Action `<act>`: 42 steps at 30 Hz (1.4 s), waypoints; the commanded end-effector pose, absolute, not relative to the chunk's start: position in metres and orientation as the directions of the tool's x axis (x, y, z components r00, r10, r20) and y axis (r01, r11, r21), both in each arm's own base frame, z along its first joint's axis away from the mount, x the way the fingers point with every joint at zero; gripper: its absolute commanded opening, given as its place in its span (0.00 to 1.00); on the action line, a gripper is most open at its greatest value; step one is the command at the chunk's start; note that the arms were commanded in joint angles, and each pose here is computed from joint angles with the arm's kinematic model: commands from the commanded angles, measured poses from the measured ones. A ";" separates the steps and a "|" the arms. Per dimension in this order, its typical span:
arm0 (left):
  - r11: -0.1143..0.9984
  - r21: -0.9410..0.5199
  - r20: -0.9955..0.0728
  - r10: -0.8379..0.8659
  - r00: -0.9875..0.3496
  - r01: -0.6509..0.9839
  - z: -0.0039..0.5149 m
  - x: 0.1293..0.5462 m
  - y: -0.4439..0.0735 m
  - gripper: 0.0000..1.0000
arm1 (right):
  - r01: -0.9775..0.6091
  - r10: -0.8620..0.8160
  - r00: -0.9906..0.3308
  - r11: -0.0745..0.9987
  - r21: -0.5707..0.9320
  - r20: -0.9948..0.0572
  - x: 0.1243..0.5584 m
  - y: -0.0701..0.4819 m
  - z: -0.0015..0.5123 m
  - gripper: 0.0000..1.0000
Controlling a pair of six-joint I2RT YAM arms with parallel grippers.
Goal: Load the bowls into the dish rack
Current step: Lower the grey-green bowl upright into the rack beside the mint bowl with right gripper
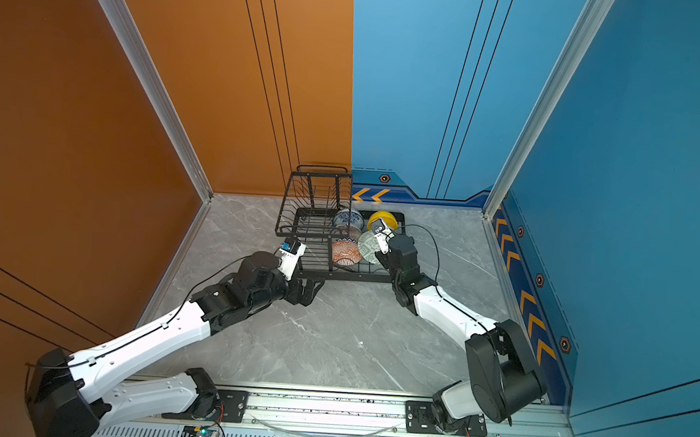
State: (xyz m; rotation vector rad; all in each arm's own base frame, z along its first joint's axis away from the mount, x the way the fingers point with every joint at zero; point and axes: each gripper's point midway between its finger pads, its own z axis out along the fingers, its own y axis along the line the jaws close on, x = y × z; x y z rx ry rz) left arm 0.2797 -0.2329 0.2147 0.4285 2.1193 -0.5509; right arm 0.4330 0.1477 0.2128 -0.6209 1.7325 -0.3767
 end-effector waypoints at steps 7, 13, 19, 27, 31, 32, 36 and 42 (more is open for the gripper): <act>0.848 -0.221 -0.809 0.116 -0.577 0.481 0.205 0.274 -0.224 0.98 | -0.066 -0.752 -0.015 0.658 -0.750 -0.658 0.456 0.142 0.218 0.00; 0.851 -0.219 -0.805 0.119 -0.581 0.477 0.204 0.275 -0.221 0.98 | -0.046 -0.803 0.002 0.595 -0.802 -0.596 0.467 0.138 0.205 0.00; 0.854 -0.218 -0.802 0.119 -0.585 0.472 0.203 0.276 -0.219 0.98 | -0.019 -0.865 0.016 0.501 -0.865 -0.501 0.479 0.140 0.194 0.00; 0.857 -0.219 -0.798 0.119 -0.591 0.467 0.202 0.276 -0.217 0.98 | 0.045 -0.886 0.066 0.463 -0.885 -0.459 0.487 0.143 0.194 0.00; 0.861 -0.216 -0.802 0.112 -0.587 0.460 0.204 0.276 -0.215 0.98 | 0.017 -0.882 0.091 0.465 -0.885 -0.462 0.489 0.146 0.190 0.00; 0.862 -0.217 -0.802 0.110 -0.587 0.457 0.204 0.276 -0.214 0.98 | 0.014 -0.882 0.095 0.465 -0.885 -0.461 0.489 0.146 0.189 0.00; 0.864 -0.217 -0.801 0.109 -0.588 0.455 0.203 0.275 -0.214 0.98 | -0.028 -0.888 0.102 0.448 -0.894 -0.448 0.491 0.148 0.179 0.00; 0.862 -0.219 -0.798 0.111 -0.593 0.457 0.201 0.275 -0.215 0.98 | -0.073 -0.897 0.095 0.427 -0.901 -0.432 0.493 0.148 0.163 0.00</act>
